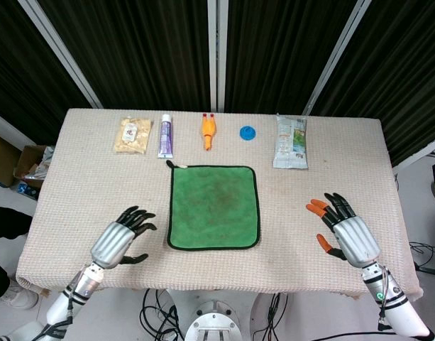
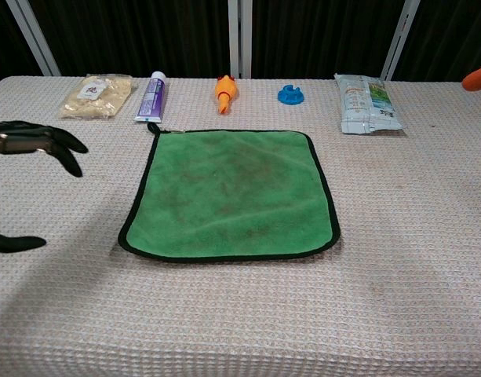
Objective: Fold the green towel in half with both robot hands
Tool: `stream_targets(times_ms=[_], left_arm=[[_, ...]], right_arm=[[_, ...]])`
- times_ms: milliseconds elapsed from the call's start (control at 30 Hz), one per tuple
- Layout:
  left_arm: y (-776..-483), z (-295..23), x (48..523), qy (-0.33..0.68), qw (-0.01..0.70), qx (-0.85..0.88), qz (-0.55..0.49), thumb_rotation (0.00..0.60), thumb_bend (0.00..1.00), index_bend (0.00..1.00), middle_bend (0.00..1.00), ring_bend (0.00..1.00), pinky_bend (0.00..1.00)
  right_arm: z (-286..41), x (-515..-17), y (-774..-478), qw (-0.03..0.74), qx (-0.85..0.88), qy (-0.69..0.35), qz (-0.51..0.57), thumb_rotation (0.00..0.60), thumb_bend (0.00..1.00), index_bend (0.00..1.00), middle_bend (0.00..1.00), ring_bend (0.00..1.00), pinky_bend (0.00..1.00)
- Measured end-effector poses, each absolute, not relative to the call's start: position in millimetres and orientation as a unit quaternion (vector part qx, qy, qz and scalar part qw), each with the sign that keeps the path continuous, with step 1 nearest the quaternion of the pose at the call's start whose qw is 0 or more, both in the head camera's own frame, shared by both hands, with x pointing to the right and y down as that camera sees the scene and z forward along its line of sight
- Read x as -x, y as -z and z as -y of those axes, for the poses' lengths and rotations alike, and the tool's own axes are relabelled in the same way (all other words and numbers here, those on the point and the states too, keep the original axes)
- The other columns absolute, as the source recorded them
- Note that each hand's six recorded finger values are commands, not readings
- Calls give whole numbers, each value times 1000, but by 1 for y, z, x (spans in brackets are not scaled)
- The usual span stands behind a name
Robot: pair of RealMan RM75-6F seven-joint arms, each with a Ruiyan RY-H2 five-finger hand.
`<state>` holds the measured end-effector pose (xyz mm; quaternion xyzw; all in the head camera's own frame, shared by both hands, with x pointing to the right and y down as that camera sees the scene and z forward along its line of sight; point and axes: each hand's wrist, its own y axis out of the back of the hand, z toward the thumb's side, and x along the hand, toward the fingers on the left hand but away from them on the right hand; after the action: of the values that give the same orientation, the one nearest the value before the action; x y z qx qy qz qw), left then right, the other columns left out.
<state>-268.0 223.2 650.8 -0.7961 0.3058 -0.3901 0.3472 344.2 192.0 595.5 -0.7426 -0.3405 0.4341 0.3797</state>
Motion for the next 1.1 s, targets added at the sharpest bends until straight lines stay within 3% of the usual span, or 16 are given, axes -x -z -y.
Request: stream_targets(times_ms=[200, 433, 1033, 1100], left_arm=[[-685, -219, 221, 379, 347, 819, -255, 600, 133, 352, 187, 154, 117], [-708, -222, 211, 399, 361, 810, -232, 600, 151, 402, 187, 154, 117], [-727, -228, 202, 350, 337, 830, -274, 600, 372, 609, 231, 154, 117], [-729, -229, 201, 346, 334, 832, -275, 600, 396, 638, 240, 154, 117]], right_arm=[[-197, -352, -596, 371, 738, -439, 353, 600, 332, 202, 159, 0, 40], [-200, -355, -599, 360, 741, -436, 363, 600, 327, 206, 159, 0, 40], [-213, -328, -625, 362, 760, -429, 328, 600, 328, 246, 161, 0, 40], [-218, -324, -632, 361, 765, -431, 315, 600, 339, 287, 173, 0, 43]])
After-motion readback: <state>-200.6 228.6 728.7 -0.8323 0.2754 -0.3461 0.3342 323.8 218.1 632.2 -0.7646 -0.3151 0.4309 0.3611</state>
